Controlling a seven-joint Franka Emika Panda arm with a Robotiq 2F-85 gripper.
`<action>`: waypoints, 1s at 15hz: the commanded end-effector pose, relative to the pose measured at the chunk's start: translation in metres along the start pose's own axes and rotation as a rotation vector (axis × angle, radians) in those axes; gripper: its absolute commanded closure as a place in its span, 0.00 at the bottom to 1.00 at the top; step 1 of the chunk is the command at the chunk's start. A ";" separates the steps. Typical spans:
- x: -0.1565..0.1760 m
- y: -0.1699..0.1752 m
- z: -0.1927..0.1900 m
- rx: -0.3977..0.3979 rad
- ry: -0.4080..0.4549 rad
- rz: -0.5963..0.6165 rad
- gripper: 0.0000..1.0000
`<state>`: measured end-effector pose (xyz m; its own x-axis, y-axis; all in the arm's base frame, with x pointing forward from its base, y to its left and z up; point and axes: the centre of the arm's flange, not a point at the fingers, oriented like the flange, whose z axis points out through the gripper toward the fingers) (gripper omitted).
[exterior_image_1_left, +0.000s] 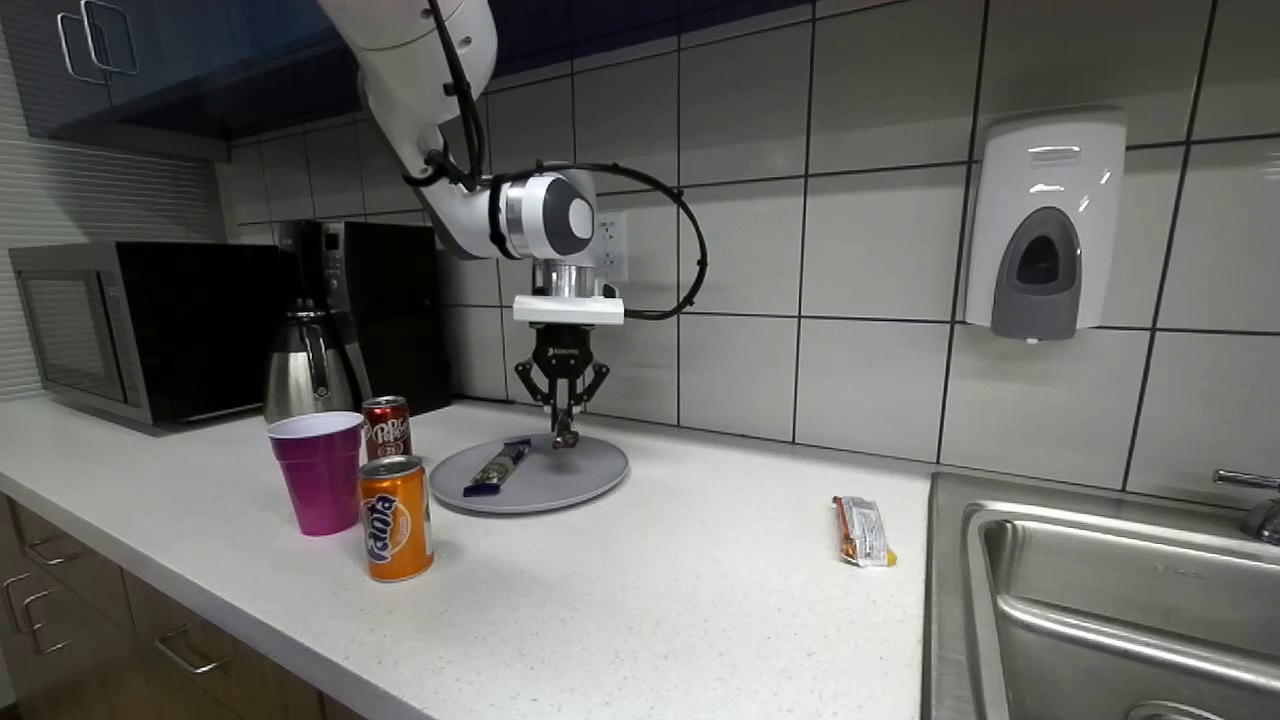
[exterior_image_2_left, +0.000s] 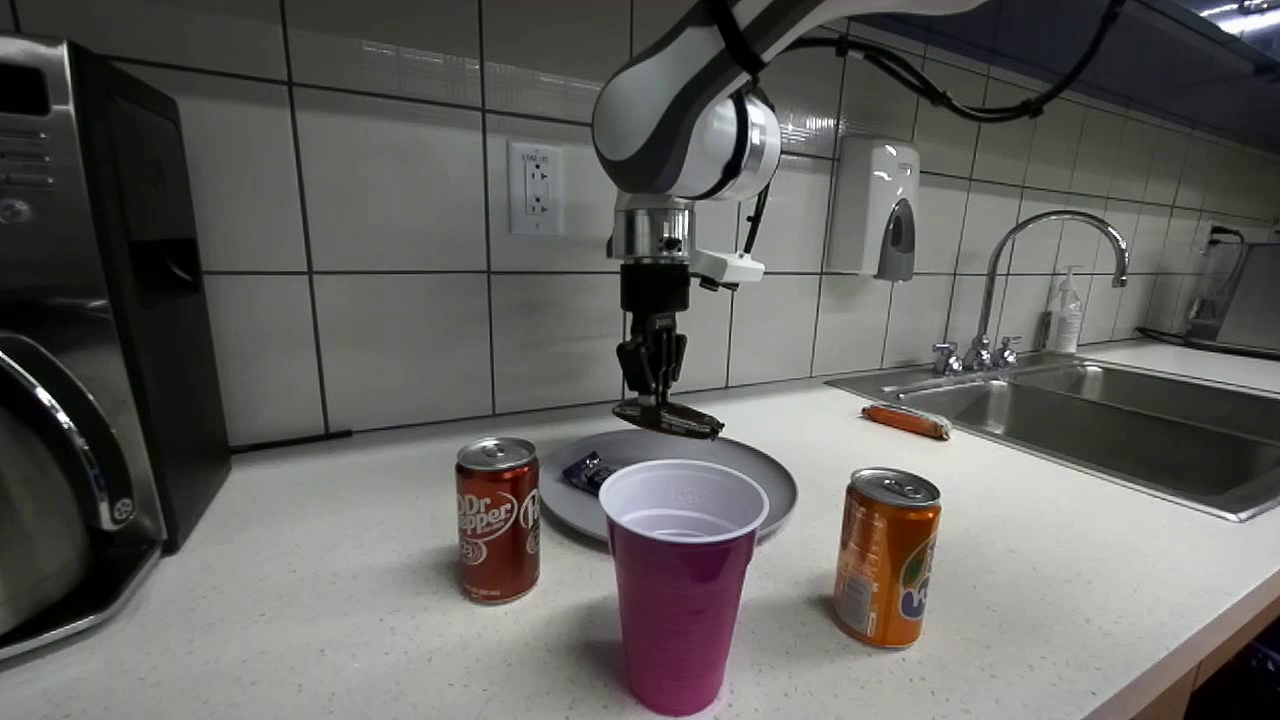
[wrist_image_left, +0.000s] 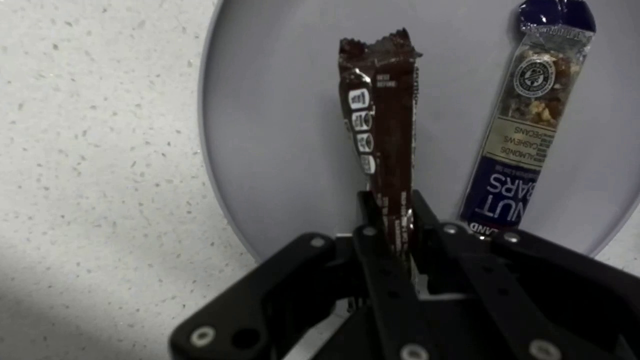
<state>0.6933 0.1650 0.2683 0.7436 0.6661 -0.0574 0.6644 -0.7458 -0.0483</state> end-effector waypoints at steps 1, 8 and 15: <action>-0.002 -0.006 0.002 0.020 -0.011 0.042 0.96; 0.003 -0.019 0.015 0.040 -0.026 0.024 0.96; 0.008 -0.030 0.024 0.072 -0.030 0.016 0.96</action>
<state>0.6816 0.1887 0.2436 0.7391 0.6685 -0.0826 0.6627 -0.7437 -0.0883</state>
